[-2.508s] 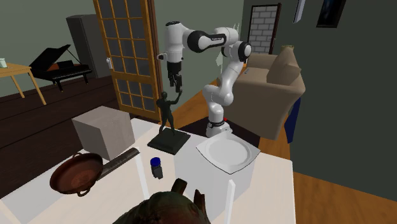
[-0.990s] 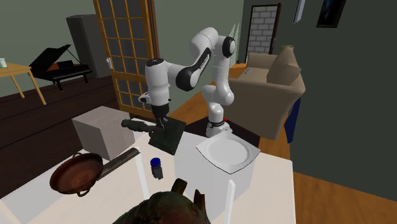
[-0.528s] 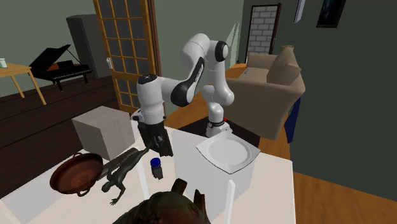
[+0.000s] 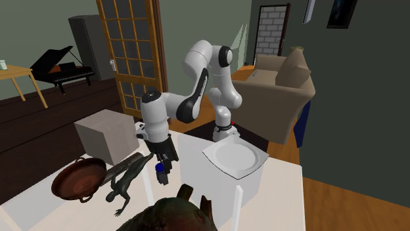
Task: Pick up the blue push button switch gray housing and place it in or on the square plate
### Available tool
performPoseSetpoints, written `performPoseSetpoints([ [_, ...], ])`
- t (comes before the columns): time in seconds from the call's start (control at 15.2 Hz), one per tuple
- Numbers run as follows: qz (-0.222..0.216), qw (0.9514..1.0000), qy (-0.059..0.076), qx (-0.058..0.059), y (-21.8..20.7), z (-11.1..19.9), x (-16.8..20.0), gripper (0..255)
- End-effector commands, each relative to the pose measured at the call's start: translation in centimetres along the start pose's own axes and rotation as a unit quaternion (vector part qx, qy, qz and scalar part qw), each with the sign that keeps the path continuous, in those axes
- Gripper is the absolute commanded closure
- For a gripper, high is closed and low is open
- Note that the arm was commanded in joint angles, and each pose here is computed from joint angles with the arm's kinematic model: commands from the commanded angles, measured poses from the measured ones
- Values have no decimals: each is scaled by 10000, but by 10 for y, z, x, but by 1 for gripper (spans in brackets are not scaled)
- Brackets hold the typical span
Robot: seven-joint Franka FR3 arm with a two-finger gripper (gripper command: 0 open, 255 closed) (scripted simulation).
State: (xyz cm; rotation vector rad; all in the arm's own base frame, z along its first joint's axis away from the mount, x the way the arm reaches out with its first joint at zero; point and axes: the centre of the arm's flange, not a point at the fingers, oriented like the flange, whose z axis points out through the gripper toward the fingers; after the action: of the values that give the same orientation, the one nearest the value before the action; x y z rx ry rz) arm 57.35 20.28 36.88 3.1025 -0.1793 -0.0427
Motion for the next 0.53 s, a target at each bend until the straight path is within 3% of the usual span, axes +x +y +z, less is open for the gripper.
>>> performPoseSetpoints([
  [0.0, 0, 10000, 2, 1, -1, 10, 0, 0],
  [0.46, 0, 10000, 2, 1, -1, 13, 0, 0],
])
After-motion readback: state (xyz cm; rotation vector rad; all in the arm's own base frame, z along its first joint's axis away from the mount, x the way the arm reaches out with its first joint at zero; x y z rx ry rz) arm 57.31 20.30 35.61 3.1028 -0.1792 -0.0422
